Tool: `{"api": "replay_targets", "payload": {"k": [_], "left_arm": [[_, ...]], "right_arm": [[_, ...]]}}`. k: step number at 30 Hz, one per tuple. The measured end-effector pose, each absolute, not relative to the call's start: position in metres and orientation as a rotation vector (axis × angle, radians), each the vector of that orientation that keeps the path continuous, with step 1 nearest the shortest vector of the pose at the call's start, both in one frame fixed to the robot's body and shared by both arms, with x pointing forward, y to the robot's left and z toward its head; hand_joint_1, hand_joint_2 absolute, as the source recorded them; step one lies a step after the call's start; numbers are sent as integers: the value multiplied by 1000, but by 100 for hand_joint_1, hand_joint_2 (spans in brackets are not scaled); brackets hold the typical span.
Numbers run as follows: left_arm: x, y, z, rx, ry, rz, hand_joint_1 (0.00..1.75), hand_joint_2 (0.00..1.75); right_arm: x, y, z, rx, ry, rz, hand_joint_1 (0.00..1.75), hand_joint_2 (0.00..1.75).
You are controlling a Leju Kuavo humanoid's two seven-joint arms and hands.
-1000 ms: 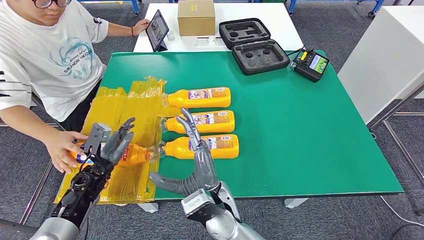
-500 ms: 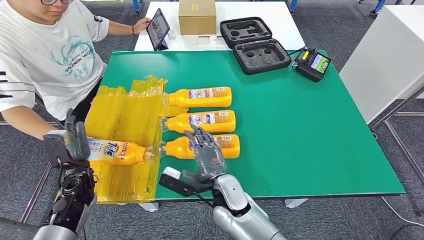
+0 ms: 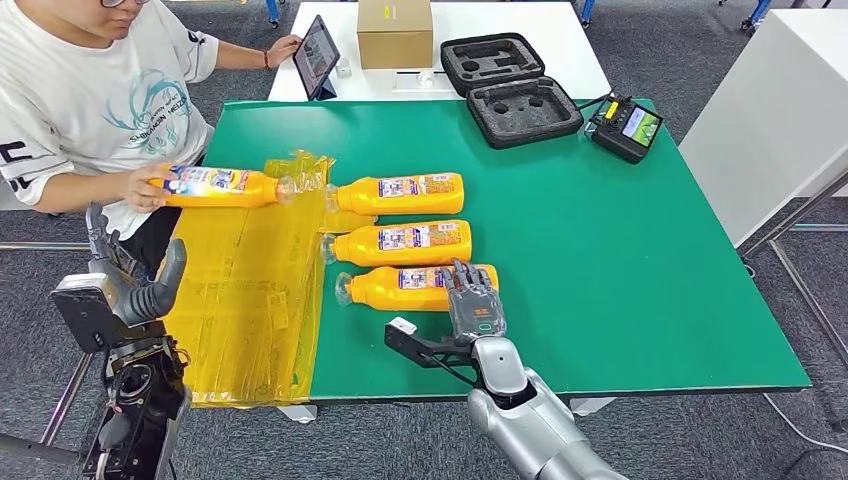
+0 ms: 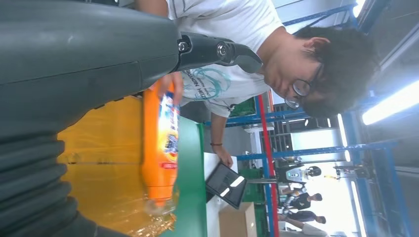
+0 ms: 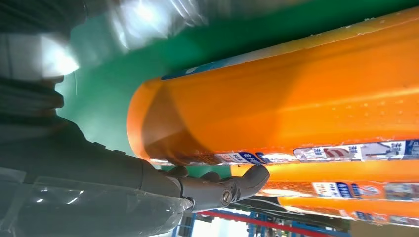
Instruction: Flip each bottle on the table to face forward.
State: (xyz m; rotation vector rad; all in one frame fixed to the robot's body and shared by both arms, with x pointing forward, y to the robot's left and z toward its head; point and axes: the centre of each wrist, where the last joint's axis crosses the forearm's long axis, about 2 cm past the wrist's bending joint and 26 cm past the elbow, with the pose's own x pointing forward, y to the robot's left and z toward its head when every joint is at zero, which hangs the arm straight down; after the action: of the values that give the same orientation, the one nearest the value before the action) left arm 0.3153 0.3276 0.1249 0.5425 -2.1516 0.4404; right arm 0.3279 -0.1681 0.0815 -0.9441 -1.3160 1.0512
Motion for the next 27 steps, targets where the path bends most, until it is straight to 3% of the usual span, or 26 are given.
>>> {"api": "replay_targets", "payload": {"k": [27], "left_arm": [[317,315,130,514,-2172,447,0,175]], "right_arm": [[339,-176,90,-870,-1411,1018,0,175]]}}
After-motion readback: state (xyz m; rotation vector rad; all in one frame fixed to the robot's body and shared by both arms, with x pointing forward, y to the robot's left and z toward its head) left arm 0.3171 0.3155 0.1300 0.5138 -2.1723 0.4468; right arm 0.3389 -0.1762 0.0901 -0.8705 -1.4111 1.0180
